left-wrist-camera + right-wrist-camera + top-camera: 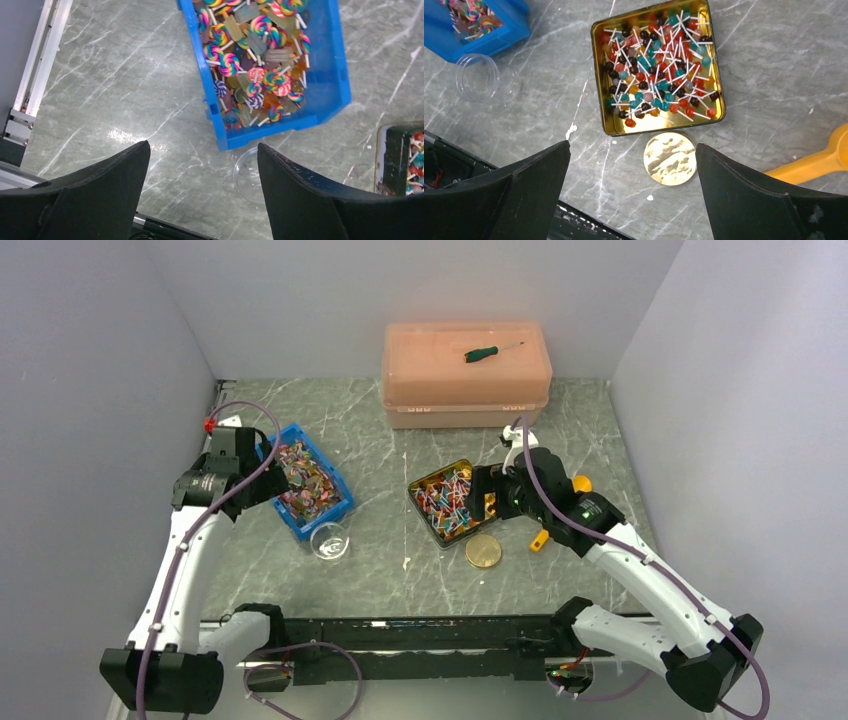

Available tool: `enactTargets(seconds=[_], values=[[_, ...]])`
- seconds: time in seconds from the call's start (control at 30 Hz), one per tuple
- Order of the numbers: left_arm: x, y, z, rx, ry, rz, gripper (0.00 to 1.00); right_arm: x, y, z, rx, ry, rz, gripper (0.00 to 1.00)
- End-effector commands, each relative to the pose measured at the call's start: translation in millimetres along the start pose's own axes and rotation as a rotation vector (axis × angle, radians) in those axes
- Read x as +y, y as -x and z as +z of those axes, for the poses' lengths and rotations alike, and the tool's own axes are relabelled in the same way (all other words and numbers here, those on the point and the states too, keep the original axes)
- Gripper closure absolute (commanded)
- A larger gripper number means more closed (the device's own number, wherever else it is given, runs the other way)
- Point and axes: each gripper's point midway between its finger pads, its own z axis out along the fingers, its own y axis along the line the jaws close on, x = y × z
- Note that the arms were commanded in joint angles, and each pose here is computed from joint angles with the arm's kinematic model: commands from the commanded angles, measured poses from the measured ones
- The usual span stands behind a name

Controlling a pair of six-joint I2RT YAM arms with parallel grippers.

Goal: Pack the candies
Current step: Move the storage box to the center of the board.

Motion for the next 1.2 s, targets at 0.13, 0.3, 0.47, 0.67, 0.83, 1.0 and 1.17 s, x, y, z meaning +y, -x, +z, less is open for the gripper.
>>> enactTargets(seconds=[0.13,0.3,0.47,0.67,0.83,1.0,1.17], values=[[5.7,-0.2,34.8,0.063,0.005,-0.089,0.25,8.7,-7.5,-5.8,0.006,0.054,0.045,0.01],[8.4,-14.4,58.5,0.167,0.006,-0.126,0.33,5.2,-10.4,-10.2,0.013,0.039,0.049,0.01],[12.9,-18.9,74.1,0.213,-0.012,-0.167,0.34,4.2,-11.8,-16.2,0.008,0.041,0.053,0.01],[7.9,-15.7,88.4,0.258,-0.053,-0.187,0.36,2.8,-13.9,-20.0,0.012,0.038,0.055,0.01],[4.1,-13.8,97.5,0.301,-0.060,-0.186,0.37,2.7,-16.4,-21.9,0.010,0.042,0.068,0.02],[2.0,-13.2,102.1,0.320,-0.063,-0.182,0.43,2.0,-19.2,-23.9,0.009,0.045,0.076,0.02],[4.9,-10.9,98.6,0.310,-0.052,-0.173,0.47,1.8,-20.7,-25.3,0.007,0.047,0.080,0.02]])
